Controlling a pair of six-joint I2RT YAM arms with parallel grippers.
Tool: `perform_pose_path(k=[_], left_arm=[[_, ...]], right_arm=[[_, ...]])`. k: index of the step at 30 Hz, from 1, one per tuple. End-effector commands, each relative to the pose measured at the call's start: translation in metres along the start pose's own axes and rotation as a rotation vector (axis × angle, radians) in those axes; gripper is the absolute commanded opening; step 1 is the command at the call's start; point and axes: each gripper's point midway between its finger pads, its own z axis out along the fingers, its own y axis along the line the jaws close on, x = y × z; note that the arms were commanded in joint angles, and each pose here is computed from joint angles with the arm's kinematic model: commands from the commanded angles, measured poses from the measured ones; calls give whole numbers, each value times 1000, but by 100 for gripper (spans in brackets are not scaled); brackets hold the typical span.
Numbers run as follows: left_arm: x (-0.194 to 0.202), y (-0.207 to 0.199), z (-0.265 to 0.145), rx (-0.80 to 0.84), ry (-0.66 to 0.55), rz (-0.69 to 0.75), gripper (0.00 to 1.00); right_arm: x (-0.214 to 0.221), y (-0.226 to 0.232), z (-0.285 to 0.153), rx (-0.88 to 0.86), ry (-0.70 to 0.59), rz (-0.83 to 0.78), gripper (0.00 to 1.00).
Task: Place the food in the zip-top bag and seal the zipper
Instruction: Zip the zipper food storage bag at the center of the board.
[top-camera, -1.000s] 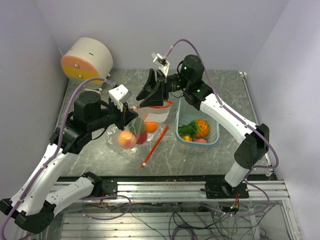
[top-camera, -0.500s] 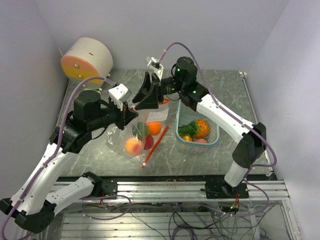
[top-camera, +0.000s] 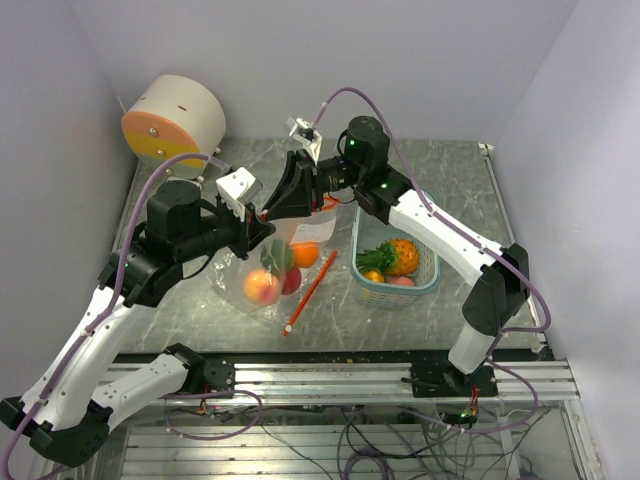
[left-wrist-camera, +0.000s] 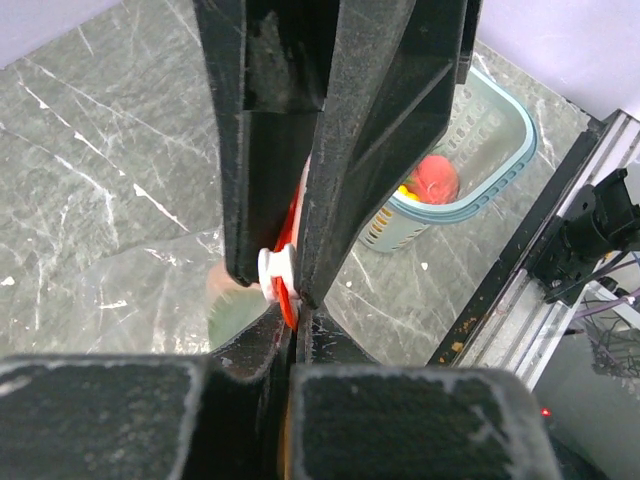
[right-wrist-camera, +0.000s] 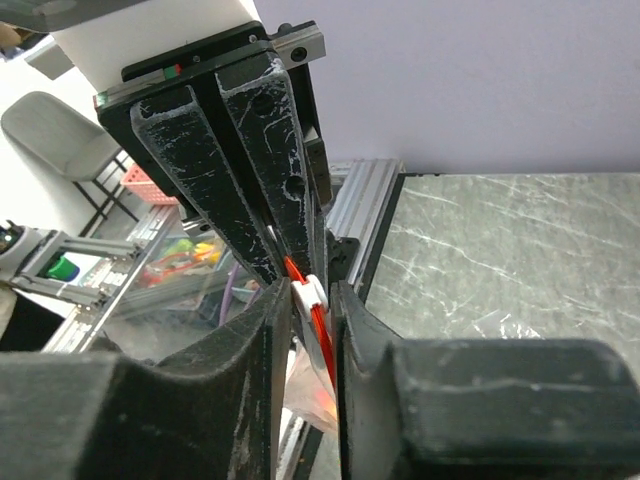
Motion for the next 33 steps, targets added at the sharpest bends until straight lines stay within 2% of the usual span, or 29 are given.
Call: perform_pose_path(k=[1, 5, 8, 15, 22, 33], left_arm=[[-20, 2, -12, -31, -65, 31, 7], [-22, 6, -17, -62, -66, 44, 7], [-23, 8, -21, -77, -67, 48, 7], [-28, 12, -25, -111, -86, 52, 7], [-28, 22, -31, -176, -81, 62, 7], [-31, 39, -49, -296, -78, 93, 7]], right_arm=[[2, -4, 0, -11, 1, 10, 19], [8, -3, -7, -18, 9, 39, 11], [15, -10, -17, 13, 25, 63, 9], [35, -21, -40, 70, 42, 131, 8], [67, -24, -54, 128, 113, 186, 8], [112, -51, -122, 328, 169, 265, 8]])
